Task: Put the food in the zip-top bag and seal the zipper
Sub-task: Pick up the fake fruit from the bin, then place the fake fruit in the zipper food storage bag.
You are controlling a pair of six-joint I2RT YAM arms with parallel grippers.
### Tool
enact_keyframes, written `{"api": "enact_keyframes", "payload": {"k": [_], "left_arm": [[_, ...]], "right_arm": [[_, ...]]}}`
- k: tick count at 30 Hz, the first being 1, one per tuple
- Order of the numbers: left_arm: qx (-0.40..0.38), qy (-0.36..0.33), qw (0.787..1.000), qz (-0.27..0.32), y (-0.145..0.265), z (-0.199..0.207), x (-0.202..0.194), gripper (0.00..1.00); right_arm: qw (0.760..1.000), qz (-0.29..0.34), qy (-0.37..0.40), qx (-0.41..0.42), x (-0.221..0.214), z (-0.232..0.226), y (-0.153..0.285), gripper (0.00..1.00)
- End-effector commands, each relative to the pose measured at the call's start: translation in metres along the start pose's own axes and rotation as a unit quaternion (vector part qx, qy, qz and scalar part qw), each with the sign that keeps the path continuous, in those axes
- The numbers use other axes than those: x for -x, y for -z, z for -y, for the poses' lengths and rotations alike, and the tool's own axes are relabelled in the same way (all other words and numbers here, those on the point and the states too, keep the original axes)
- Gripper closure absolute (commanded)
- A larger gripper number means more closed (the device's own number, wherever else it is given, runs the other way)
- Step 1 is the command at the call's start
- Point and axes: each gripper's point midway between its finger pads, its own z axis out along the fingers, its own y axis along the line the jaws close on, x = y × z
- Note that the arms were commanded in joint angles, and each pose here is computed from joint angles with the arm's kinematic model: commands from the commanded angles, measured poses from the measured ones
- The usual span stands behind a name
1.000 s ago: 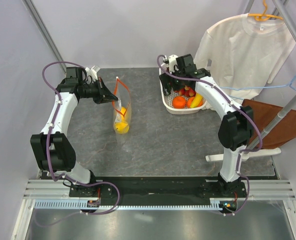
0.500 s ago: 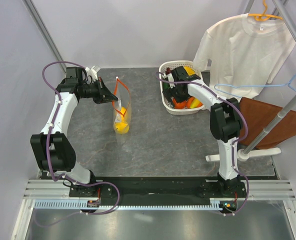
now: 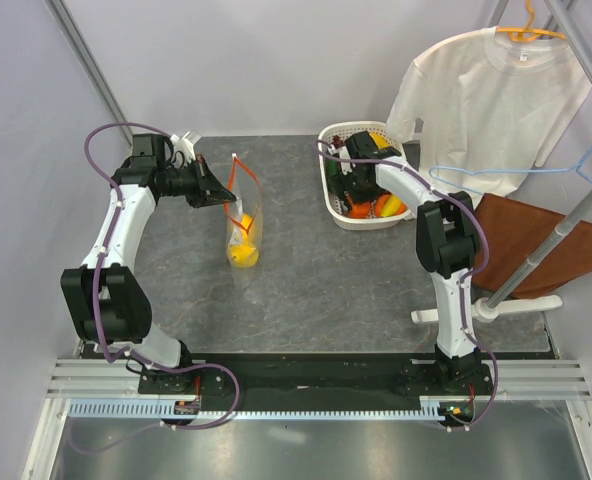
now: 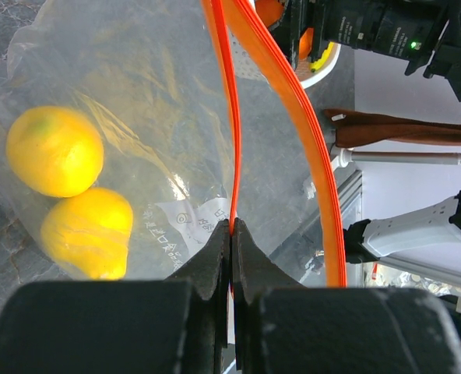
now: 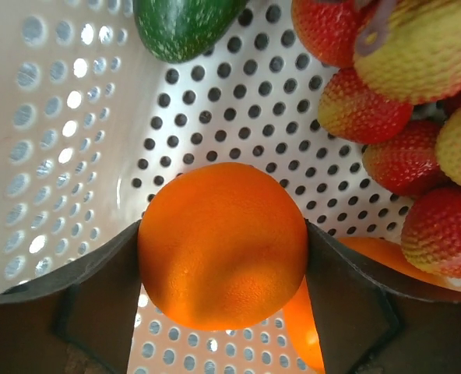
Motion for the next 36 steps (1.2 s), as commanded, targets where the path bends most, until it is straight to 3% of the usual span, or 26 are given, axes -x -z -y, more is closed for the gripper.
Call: {"api": "enact_keyframes", "payload": {"k": [1, 8, 13, 14, 19, 22, 28, 35, 36], "left_arm": [[-0.001, -0.029, 1.0, 0.004, 0.0, 0.001, 0.005, 0.98], [0.006, -0.025, 1.0, -0.002, -0.003, -0.006, 0.0, 0.98], [0.001, -0.012, 1.0, -0.007, -0.008, -0.008, -0.004, 0.98], [-0.003, -0.006, 1.0, -0.011, -0.011, -0.008, -0.006, 0.98], [-0.026, 0.004, 0.999, -0.04, -0.027, 0.004, -0.016, 0.98], [-0.028, -0.008, 0.998, -0.056, -0.037, 0.018, -0.022, 0.98], [-0.042, -0.008, 0.997, -0.063, -0.039, 0.032, -0.024, 0.98], [-0.063, -0.028, 0.996, -0.052, -0.029, 0.049, -0.016, 0.98], [-0.07, -0.031, 0.996, -0.052, -0.027, 0.052, -0.015, 0.98]], "right_arm": [[0.998, 0.057, 0.002, 0.029, 0.033, 0.001, 0.041, 0.4], [0.977, 0.179, 0.016, 0.113, 0.074, -0.02, 0.14, 0.49], [0.935, 0.276, 0.0, 0.223, 0.104, -0.058, 0.227, 0.62], [0.925, 0.286, -0.035, 0.247, 0.11, -0.067, 0.238, 0.62], [0.889, 0.336, -0.024, 0.31, 0.118, -0.122, 0.285, 0.62], [0.875, 0.351, 0.0, 0.333, 0.127, -0.155, 0.295, 0.61], [0.874, 0.33, 0.03, 0.354, 0.125, -0.204, 0.272, 0.61], [0.892, 0.287, 0.098, 0.335, 0.092, -0.242, 0.214, 0.61], [0.904, 0.28, 0.099, 0.306, 0.087, -0.238, 0.196, 0.61]]}}
